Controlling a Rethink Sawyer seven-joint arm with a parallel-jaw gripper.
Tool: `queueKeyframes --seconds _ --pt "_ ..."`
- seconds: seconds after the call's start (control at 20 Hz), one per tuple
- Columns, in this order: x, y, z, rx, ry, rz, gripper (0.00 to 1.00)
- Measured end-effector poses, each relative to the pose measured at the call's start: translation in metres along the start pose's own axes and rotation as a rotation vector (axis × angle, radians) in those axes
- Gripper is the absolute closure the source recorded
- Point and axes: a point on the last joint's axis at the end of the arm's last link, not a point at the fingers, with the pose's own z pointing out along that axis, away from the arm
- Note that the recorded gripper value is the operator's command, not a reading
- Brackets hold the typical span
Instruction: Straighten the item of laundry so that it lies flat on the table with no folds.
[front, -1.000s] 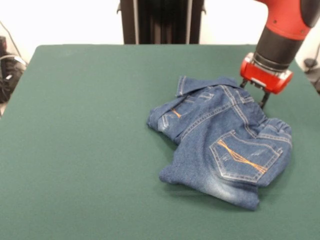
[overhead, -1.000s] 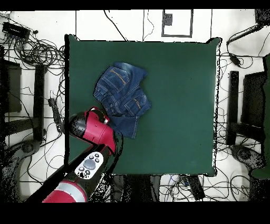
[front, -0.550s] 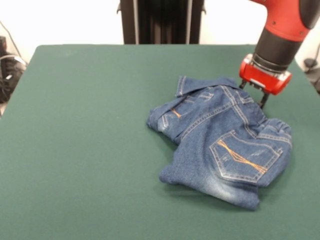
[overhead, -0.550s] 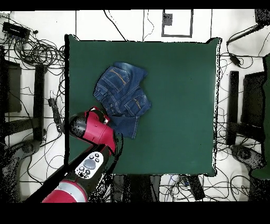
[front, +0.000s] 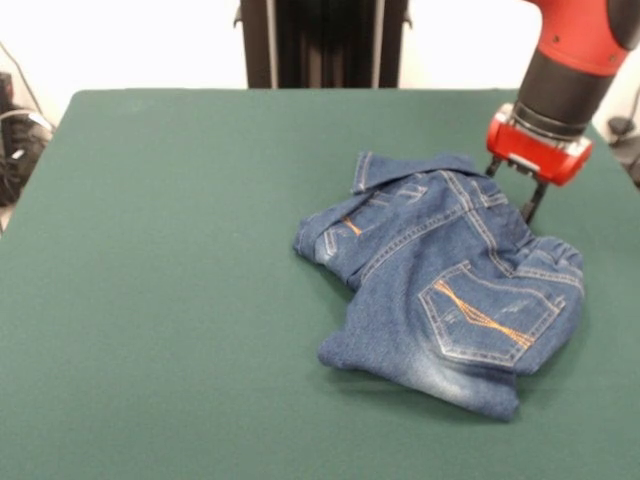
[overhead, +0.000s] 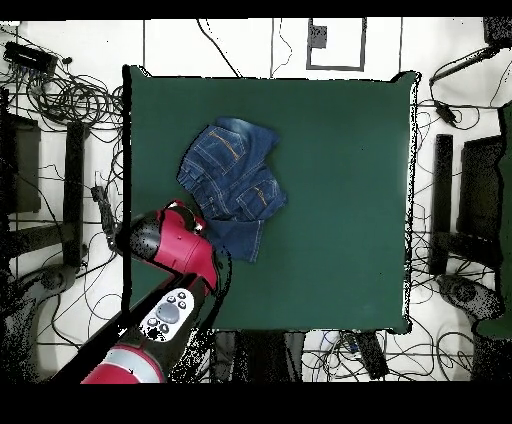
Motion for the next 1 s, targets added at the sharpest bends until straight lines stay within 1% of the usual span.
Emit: queueKeyframes --seconds 0.45,0.5,1.0 --pt "-0.009 0.012 -0.030 -0.046 -0.006 0.017 0.00" --pt "-0.009 0.015 -0.038 -0.055 0.004 0.022 0.00" --pt "-0.016 0.017 -0.069 -0.063 0.065 0.053 0.00"
